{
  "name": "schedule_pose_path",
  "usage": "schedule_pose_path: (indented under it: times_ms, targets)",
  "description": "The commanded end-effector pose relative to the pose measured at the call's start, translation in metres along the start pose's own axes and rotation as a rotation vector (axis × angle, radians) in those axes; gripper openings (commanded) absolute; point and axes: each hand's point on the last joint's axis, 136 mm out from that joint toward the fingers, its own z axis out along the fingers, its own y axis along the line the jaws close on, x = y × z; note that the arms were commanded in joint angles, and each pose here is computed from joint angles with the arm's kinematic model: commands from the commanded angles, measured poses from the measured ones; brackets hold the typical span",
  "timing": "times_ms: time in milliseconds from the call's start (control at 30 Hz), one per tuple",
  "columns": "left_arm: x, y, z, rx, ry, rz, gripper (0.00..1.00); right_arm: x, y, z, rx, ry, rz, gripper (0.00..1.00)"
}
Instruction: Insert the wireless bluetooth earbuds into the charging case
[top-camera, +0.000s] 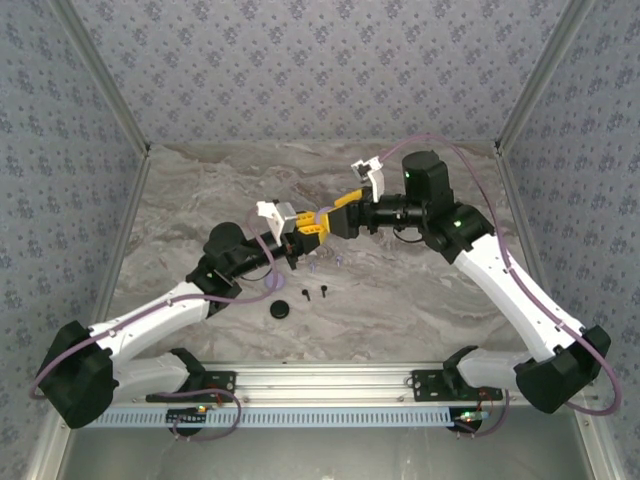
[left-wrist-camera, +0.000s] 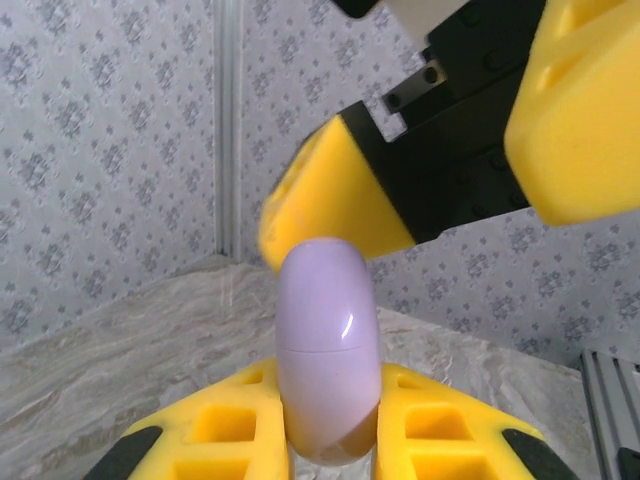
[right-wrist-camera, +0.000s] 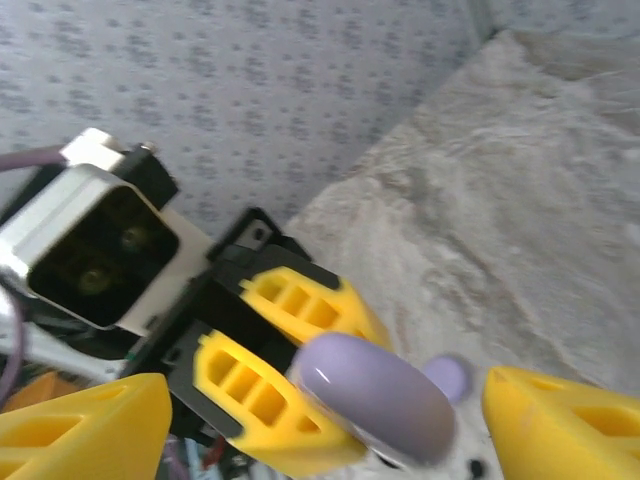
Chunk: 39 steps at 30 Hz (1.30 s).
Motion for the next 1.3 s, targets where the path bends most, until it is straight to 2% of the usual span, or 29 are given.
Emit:
schedule_pose_path:
  times_ms: [0, 100, 167, 333, 467, 633, 800, 967, 1133, 1267]
  targets:
    - [-0.007, 0.016, 0.001, -0.098, 0.026, 0.002, 0.00, -0.004, -0.030, -0.031, 0.212, -0.060, 0.005, 0.88]
    - [0.020, 0.046, -0.001, -0.228, 0.127, -0.056, 0.00, 0.001, -0.055, -0.056, 0.295, -0.135, 0.075, 0.94]
    - [0.042, 0.070, -0.005, -0.295, 0.180, -0.148, 0.00, 0.010, -0.069, -0.071, 0.346, -0.175, 0.112, 1.00]
    - [0.108, 0.125, -0.011, -0.431, 0.315, -0.408, 0.00, 0.024, -0.079, -0.095, 0.407, -0.255, 0.152, 1.00]
    - [0.157, 0.155, -0.008, -0.502, 0.401, -0.546, 0.00, 0.035, -0.081, -0.099, 0.383, -0.291, 0.184, 1.00]
    - [0.193, 0.169, 0.017, -0.470, 0.452, -0.635, 0.00, 0.047, -0.084, -0.092, 0.308, -0.293, 0.263, 1.00]
    - [0.223, 0.177, 0.037, -0.446, 0.467, -0.762, 0.00, 0.054, -0.090, -0.091, 0.331, -0.266, 0.290, 1.00]
    - [0.248, 0.182, 0.041, -0.465, 0.487, -0.841, 0.00, 0.057, -0.093, -0.092, 0.349, -0.256, 0.288, 1.00]
    - [0.264, 0.185, 0.033, -0.513, 0.534, -0.852, 0.14, 0.058, -0.095, -0.090, 0.348, -0.248, 0.303, 1.00]
    - [0.268, 0.189, 0.025, -0.551, 0.560, -0.828, 0.34, 0.061, -0.096, -0.086, 0.329, -0.229, 0.323, 1.00]
